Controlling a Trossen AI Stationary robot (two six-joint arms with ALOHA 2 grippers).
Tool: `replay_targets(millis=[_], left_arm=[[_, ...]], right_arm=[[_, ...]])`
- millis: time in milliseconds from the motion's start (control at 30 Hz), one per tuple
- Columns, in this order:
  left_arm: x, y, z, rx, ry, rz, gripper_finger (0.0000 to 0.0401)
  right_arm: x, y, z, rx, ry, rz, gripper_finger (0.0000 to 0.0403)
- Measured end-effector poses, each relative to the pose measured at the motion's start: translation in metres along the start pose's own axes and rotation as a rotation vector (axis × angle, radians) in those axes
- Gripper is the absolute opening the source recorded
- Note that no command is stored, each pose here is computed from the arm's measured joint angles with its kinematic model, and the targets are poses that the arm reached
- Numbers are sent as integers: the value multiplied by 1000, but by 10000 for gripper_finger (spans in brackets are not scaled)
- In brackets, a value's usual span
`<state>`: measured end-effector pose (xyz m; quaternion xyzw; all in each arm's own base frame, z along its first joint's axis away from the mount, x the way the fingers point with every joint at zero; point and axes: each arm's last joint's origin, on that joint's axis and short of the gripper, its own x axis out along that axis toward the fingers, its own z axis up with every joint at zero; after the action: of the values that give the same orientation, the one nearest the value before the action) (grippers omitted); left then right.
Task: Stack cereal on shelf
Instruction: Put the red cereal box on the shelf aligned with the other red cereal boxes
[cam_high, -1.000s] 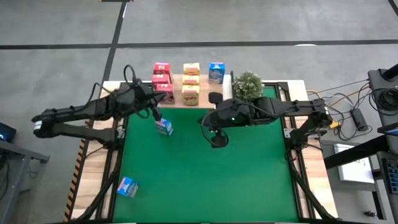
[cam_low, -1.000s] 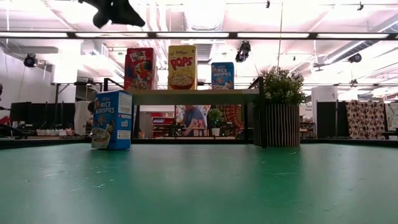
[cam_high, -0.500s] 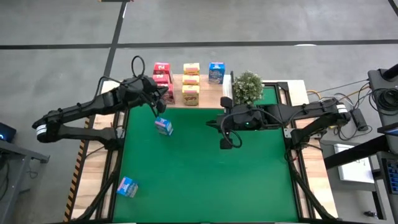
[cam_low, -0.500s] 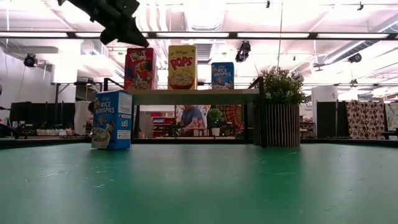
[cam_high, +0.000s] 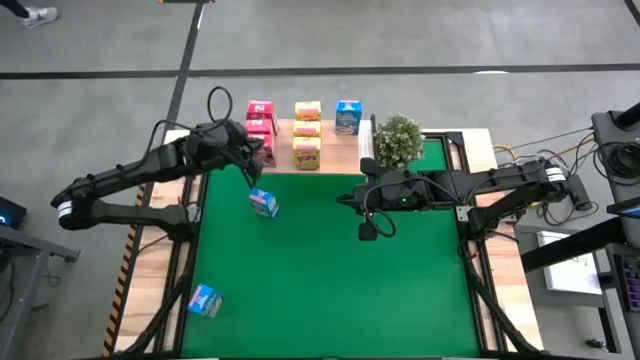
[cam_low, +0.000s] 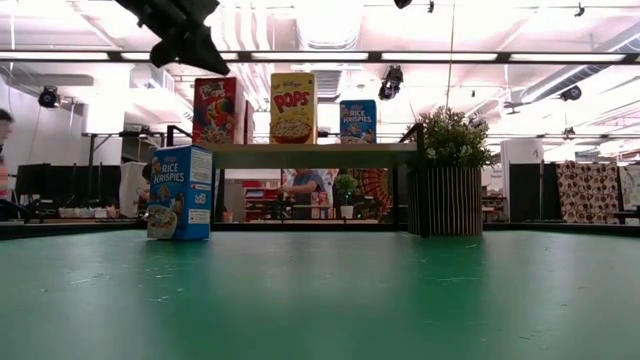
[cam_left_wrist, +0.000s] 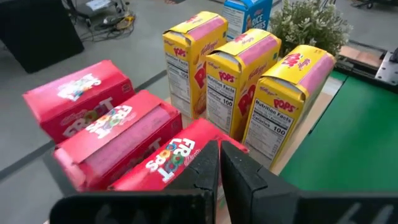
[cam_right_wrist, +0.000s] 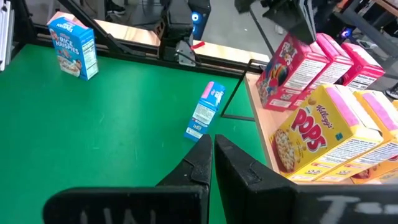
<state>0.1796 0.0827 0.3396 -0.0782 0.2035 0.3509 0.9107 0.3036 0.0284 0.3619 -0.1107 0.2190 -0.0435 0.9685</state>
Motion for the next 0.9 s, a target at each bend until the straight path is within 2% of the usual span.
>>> replay_targets(millis=[333,700,900], left_arm=[[-14,1,19,-18,-13,-8,0],[9,-5,14,1,41,5,0],[9,-5,11,1,63,27,0]], right_arm=[[1,0,0,-1,3,1,9],[1,0,0,7,3,1,9],[2,1,-2,9,8,1,9]])
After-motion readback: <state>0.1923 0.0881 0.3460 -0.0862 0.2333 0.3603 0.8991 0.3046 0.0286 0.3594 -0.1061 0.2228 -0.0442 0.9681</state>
